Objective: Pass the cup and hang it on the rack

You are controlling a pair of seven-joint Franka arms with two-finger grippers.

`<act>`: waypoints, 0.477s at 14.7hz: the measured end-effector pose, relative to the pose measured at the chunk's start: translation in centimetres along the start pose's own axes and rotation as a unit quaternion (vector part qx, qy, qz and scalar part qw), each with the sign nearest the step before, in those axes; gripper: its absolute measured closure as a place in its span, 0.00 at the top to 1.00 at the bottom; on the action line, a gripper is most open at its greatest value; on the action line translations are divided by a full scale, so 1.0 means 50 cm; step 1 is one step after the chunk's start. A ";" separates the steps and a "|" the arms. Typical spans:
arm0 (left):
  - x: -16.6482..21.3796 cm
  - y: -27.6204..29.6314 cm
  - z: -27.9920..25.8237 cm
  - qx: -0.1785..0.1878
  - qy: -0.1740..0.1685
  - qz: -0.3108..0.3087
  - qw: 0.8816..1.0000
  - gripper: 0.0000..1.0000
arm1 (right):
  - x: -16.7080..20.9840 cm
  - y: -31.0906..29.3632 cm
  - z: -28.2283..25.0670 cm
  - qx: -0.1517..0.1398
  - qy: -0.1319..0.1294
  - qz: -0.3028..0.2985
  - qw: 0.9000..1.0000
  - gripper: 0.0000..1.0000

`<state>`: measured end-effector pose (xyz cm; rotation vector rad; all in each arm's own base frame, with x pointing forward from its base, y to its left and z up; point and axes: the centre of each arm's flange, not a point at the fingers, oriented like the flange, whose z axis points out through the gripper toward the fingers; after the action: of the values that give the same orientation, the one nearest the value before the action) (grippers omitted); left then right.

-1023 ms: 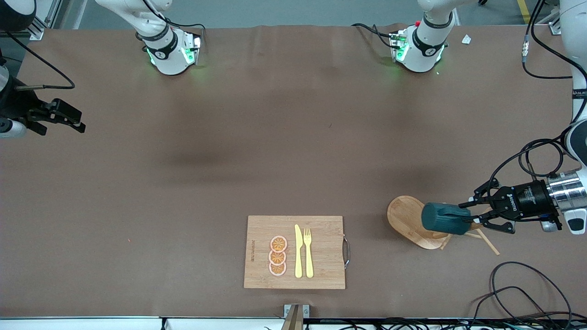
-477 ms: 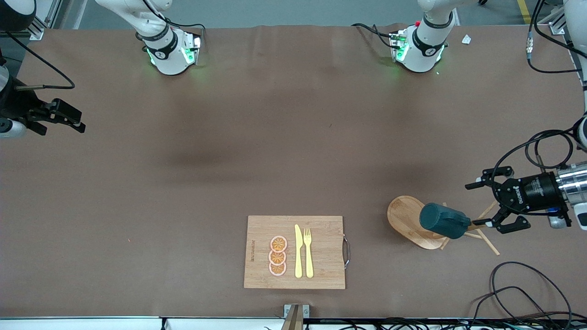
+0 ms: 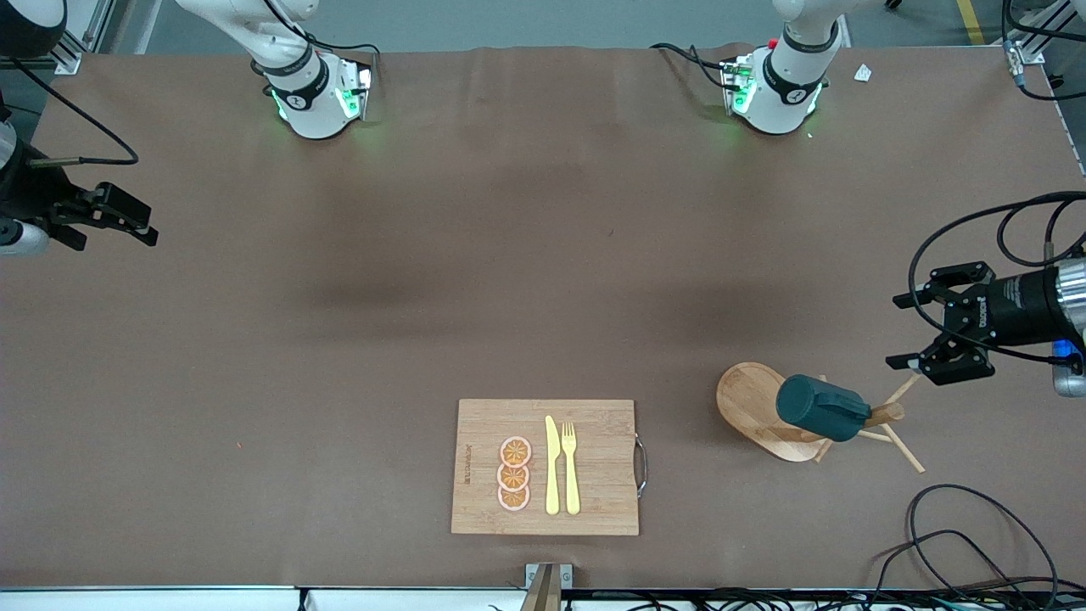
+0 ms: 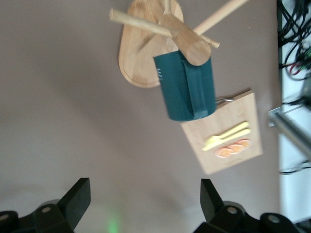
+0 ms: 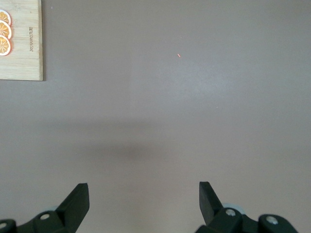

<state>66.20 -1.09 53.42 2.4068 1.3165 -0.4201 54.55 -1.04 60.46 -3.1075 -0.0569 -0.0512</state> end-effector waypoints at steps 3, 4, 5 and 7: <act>-0.050 -0.012 -0.041 0.059 0.071 0.141 0.986 1.00 | 0.000 0.001 0.000 0.000 0.000 0.000 1.000 1.00; -0.061 -0.019 -0.062 0.078 0.095 0.192 0.974 1.00 | 0.000 0.002 0.000 0.000 -0.001 0.001 1.000 1.00; -0.073 -0.027 -0.086 0.098 0.119 0.239 0.959 1.00 | -0.001 0.003 0.000 0.000 -0.002 0.002 1.000 1.00; -0.102 -0.039 -0.129 0.127 0.150 0.316 0.928 1.00 | -0.002 0.008 0.001 0.000 -0.003 0.003 1.000 1.00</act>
<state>62.42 -1.01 61.00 3.0196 0.5262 -0.0347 54.48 -1.42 60.42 -3.1076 -0.0464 -0.0422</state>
